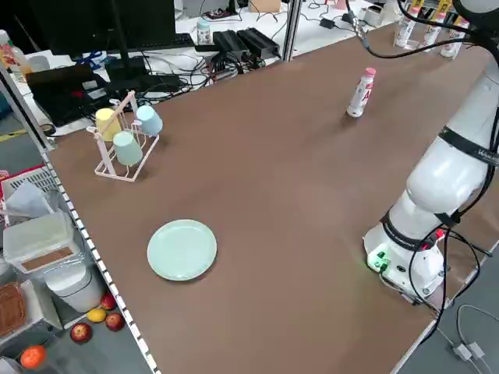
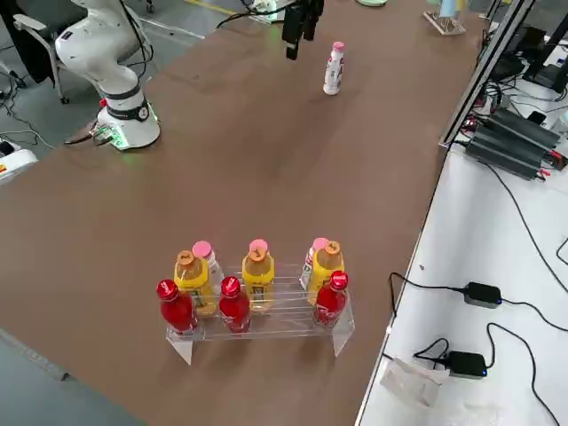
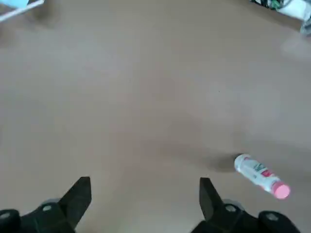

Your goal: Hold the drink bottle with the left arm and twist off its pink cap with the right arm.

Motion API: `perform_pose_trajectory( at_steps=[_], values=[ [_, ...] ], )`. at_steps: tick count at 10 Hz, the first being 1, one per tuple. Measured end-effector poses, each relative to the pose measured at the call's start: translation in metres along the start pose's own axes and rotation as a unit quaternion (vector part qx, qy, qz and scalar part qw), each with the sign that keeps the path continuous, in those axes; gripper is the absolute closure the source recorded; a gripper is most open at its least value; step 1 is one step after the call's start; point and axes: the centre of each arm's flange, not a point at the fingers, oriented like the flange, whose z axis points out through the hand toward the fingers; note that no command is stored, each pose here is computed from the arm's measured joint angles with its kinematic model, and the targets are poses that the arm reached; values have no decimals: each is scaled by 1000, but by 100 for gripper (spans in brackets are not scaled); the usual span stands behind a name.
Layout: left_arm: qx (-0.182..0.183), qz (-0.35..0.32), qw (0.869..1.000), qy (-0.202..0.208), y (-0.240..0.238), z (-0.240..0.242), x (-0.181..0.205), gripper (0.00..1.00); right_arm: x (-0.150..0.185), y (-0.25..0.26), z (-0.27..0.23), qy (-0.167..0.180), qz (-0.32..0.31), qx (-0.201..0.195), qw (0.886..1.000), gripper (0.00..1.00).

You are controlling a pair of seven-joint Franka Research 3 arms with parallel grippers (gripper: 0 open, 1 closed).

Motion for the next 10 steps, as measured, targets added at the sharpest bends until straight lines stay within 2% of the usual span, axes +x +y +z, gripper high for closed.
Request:
perform_pose_trajectory(
  at_steps=[3, 6, 8, 10],
  values=[
    [-26, -121, 992, -17, 9, 0, -4, 1, 4, -34, 7, -6, -29, -1, 1000, 0],
    [-51, -222, 973, -47, 15, 4, -7, 1, 7, -64, 14, -5, -53, -2, 999, 0],
    [-91, -261, 957, -93, 5, 16, 3, 1, 8, -81, 18, -6, -68, -3, 998, 0],
    [-130, -268, 945, -134, -14, 38, 25, 2, 8, -100, 23, -9, -83, -4, 996, 0]
  ],
)
